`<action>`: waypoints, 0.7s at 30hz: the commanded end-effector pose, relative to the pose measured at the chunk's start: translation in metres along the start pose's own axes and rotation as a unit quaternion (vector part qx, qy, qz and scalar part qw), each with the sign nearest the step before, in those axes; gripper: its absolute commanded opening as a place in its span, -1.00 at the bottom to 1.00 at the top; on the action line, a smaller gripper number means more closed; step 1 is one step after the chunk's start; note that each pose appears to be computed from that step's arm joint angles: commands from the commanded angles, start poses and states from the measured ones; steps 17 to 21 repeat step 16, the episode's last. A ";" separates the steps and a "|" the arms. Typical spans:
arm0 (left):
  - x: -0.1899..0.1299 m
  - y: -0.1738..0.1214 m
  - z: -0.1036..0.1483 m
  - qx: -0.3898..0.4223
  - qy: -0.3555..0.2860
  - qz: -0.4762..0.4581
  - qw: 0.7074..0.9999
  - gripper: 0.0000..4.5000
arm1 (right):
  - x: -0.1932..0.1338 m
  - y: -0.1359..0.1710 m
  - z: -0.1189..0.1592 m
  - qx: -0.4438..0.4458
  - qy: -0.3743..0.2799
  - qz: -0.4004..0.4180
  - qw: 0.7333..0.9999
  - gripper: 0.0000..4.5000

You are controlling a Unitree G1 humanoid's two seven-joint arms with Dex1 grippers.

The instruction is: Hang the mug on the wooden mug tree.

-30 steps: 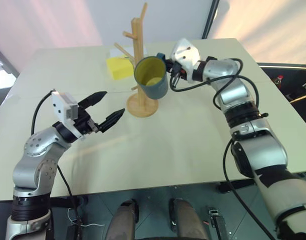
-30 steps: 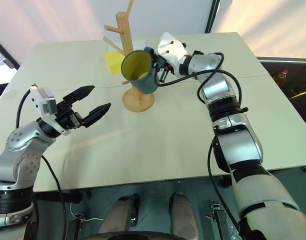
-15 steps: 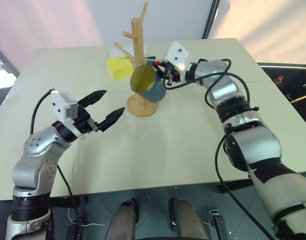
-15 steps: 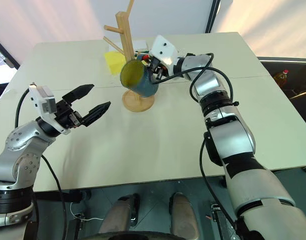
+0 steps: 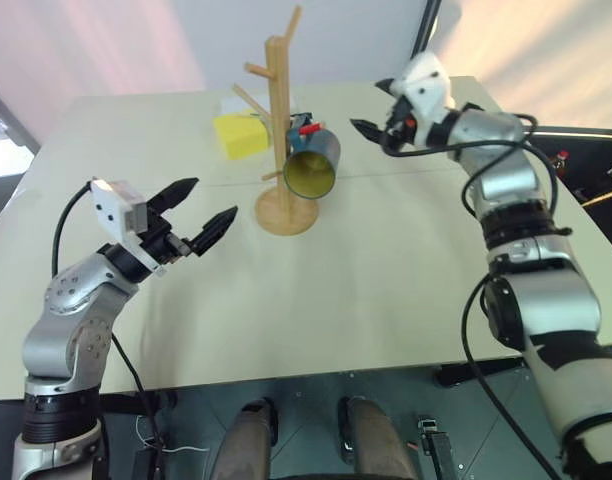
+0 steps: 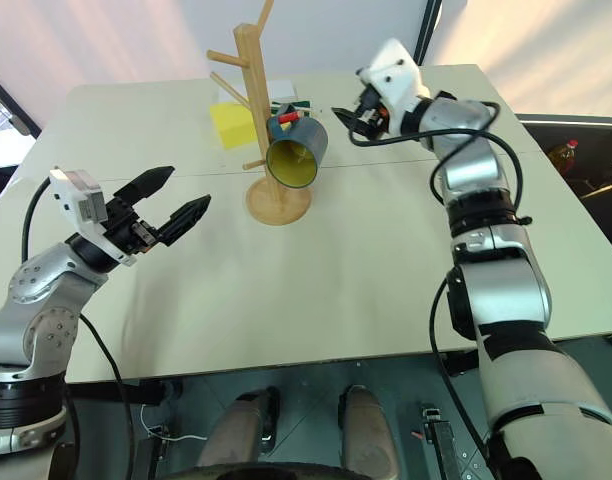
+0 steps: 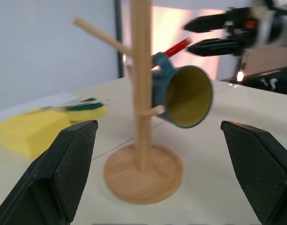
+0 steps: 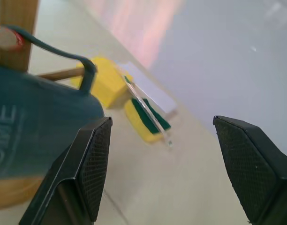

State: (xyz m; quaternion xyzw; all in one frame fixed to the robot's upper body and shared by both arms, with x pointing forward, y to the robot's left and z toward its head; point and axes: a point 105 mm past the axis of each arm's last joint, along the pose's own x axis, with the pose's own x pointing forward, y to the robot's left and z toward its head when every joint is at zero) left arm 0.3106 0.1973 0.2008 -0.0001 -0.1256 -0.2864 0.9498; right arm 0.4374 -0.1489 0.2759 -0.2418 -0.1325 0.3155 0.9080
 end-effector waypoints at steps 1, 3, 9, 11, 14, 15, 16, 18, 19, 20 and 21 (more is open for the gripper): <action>-0.017 0.029 -0.009 0.003 0.003 0.090 0.996 1.00 | -0.028 -0.010 -0.001 0.060 -0.045 -0.037 0.997 0.58; -0.028 0.040 -0.025 -0.004 0.020 0.130 0.991 1.00 | -0.044 0.001 -0.024 0.093 -0.035 -0.041 0.994 0.58; -0.063 0.061 -0.072 -0.012 0.078 0.225 0.971 1.00 | -0.085 0.044 -0.089 0.164 0.000 -0.056 0.985 0.58; -0.066 0.060 -0.078 -0.015 0.083 0.228 0.970 1.00 | -0.089 0.054 -0.097 0.178 0.007 -0.054 0.982 0.58; -0.067 0.059 -0.080 -0.009 0.086 0.228 0.970 1.00 | -0.091 0.064 -0.104 0.187 0.013 -0.048 0.981 0.58; -0.068 0.060 -0.080 -0.010 0.085 0.229 0.970 1.00 | -0.092 0.067 -0.107 0.193 0.015 -0.044 0.980 0.58; -0.069 0.061 -0.080 -0.010 0.086 0.230 0.969 1.00 | -0.092 0.070 -0.109 0.196 0.017 -0.042 0.980 0.58; -0.069 0.061 -0.080 -0.010 0.086 0.230 0.969 1.00 | -0.092 0.070 -0.109 0.196 0.017 -0.042 0.980 0.58; -0.069 0.061 -0.080 -0.010 0.086 0.230 0.969 1.00 | -0.092 0.070 -0.109 0.196 0.017 -0.042 0.980 0.58; -0.069 0.061 -0.080 -0.010 0.086 0.230 0.969 1.00 | -0.092 0.070 -0.109 0.196 0.017 -0.042 0.980 0.58; -0.069 0.061 -0.080 -0.010 0.086 0.230 0.969 1.00 | -0.092 0.070 -0.109 0.196 0.017 -0.042 0.980 0.58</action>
